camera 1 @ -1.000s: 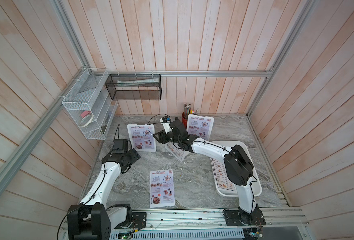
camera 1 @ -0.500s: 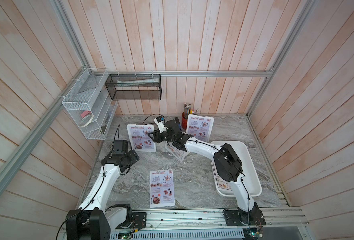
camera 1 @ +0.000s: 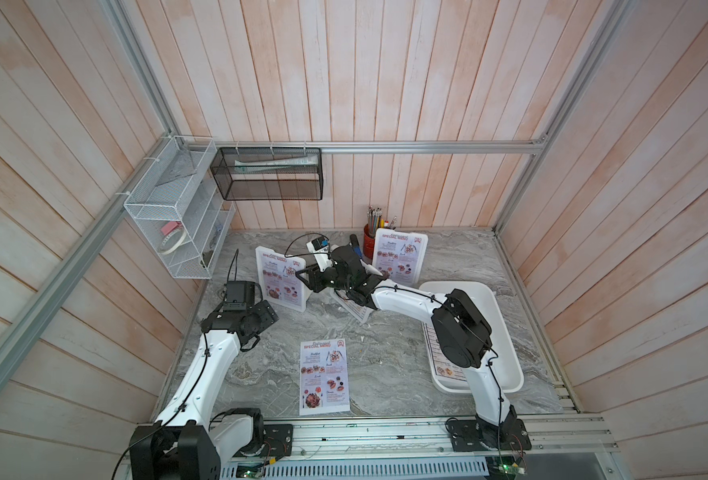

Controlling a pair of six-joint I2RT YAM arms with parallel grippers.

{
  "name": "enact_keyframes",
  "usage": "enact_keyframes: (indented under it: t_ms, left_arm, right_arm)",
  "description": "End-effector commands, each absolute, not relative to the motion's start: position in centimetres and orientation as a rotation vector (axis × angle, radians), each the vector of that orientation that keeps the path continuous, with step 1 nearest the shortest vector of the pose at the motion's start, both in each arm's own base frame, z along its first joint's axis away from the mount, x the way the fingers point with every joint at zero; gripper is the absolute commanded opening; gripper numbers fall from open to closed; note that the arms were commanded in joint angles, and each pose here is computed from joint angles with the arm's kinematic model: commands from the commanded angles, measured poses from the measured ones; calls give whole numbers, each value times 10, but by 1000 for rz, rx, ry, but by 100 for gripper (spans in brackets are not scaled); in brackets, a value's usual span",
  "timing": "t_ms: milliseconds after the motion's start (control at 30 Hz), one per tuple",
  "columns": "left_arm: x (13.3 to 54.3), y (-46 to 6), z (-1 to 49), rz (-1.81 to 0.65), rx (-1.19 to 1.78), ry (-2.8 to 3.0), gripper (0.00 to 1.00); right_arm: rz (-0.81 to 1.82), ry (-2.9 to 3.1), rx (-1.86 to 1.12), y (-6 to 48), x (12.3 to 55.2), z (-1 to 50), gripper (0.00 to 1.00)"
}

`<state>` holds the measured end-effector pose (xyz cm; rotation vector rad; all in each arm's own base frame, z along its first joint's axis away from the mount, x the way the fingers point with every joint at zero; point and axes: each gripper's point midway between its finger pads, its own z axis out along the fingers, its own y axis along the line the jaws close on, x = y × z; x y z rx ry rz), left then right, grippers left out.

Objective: Replace the menus in the menu holders
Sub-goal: Move the menu holder to the center of the board.

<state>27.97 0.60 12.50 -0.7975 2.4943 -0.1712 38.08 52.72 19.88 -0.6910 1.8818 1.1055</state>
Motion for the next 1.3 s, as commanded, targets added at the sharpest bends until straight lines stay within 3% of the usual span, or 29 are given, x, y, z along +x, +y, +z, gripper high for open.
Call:
enact_keyframes:
  t_ms: [0, 467, 833, 1267]
  left_arm:
    - [281, 8, 135, -163, -776, 2472, 82]
    - [283, 2, 128, -207, -778, 2475, 82]
    - [292, -7, 131, -231, -748, 2476, 82]
    - [317, -44, 133, -342, -617, 2506, 82]
  right_arm:
    - [1112, 1870, -668, 533, 392, 199, 34]
    - [1082, 1834, -631, 513, 383, 219, 16]
    - [1032, 1850, -610, 480, 355, 240, 16]
    - [952, 1915, -643, 456, 335, 223, 19]
